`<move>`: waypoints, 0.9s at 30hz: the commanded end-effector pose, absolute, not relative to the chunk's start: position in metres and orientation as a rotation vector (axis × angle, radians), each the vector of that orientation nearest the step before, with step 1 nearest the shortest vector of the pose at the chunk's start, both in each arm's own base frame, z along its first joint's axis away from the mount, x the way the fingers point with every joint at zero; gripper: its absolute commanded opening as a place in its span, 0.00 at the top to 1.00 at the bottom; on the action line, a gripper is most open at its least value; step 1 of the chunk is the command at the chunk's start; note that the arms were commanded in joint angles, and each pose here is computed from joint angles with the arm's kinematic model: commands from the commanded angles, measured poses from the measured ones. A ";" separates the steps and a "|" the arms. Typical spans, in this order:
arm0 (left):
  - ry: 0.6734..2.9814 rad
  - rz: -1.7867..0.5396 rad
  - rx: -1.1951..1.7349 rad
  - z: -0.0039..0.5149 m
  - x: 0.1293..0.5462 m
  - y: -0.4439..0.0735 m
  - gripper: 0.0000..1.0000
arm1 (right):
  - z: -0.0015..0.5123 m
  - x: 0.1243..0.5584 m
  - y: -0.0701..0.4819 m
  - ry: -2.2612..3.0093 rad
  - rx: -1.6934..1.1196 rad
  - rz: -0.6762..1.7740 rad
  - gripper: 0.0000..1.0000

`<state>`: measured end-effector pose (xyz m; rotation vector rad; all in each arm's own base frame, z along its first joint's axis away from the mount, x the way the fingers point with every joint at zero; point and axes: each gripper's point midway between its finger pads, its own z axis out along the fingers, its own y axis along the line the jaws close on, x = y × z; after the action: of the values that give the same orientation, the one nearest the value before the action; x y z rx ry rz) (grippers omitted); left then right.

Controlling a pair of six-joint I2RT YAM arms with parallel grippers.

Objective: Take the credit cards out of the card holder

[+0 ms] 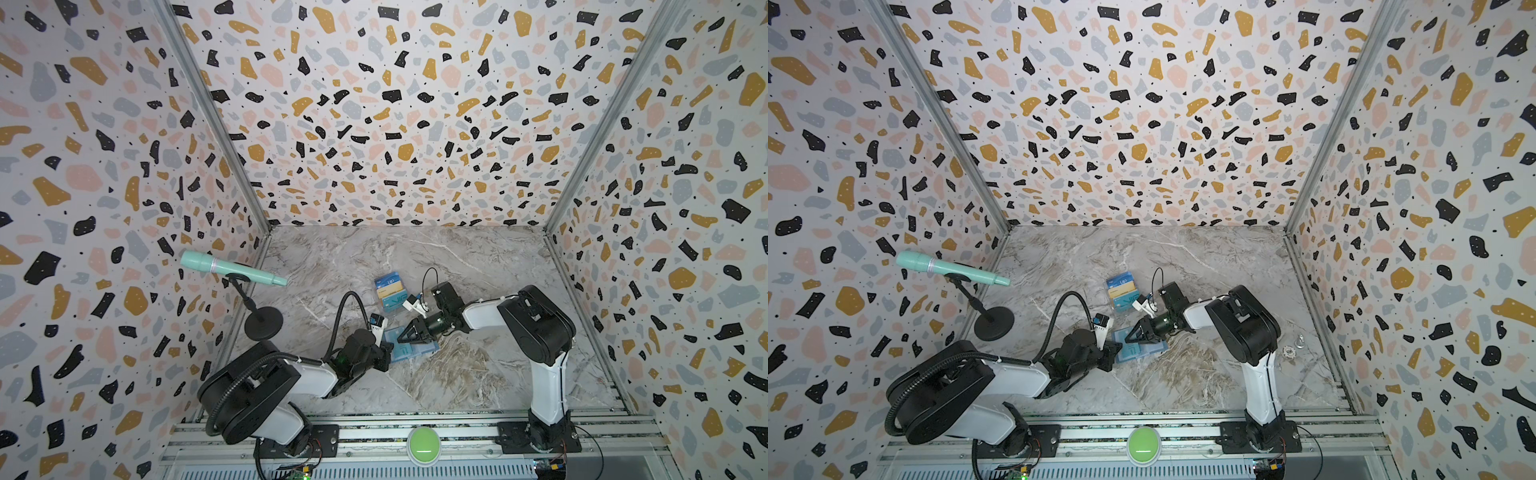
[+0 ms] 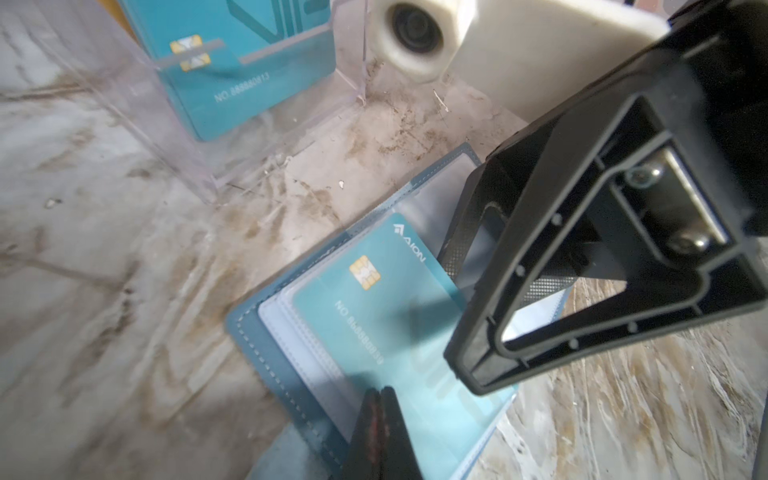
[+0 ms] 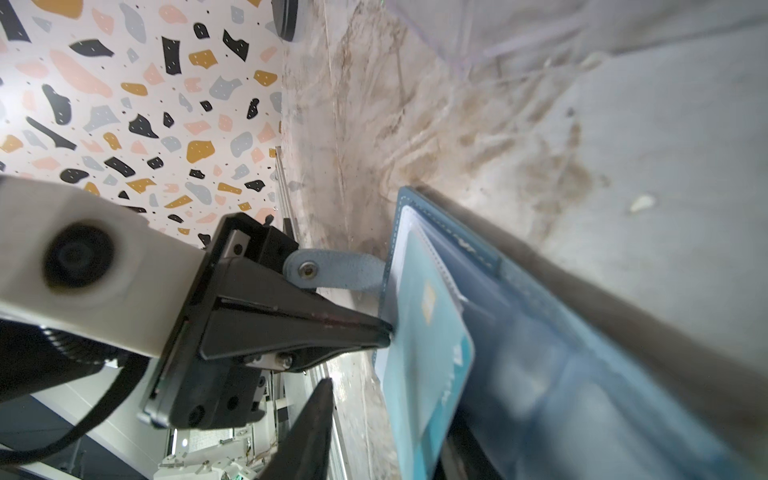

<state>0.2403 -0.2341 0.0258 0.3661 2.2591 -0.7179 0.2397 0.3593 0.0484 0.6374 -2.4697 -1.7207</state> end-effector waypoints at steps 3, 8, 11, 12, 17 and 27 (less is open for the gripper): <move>2.395 -0.605 0.369 -0.008 0.223 -0.209 1.00 | 0.067 0.240 0.357 -2.396 0.625 -1.836 0.70; 2.399 -0.600 0.368 -0.010 0.222 -0.208 1.00 | 0.075 0.241 0.353 -2.371 0.624 -1.876 0.71; 2.400 -0.600 0.365 -0.010 0.222 -0.208 1.00 | 0.076 0.241 0.350 -2.366 0.625 -1.884 0.72; 2.399 -0.599 0.364 -0.009 0.222 -0.208 1.00 | 0.076 0.242 0.348 -2.370 0.623 -1.884 0.72; 2.402 -0.596 0.366 -0.009 0.222 -0.208 1.00 | 0.074 0.245 0.341 -2.393 0.608 -1.872 0.74; 2.399 -0.592 0.371 -0.007 0.224 -0.209 1.00 | 0.069 0.249 0.335 -2.436 0.585 -1.848 0.84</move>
<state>0.2402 -0.2323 0.0255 0.3619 2.2587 -0.7087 0.2490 0.3376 0.0543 0.5398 -2.4309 -1.8159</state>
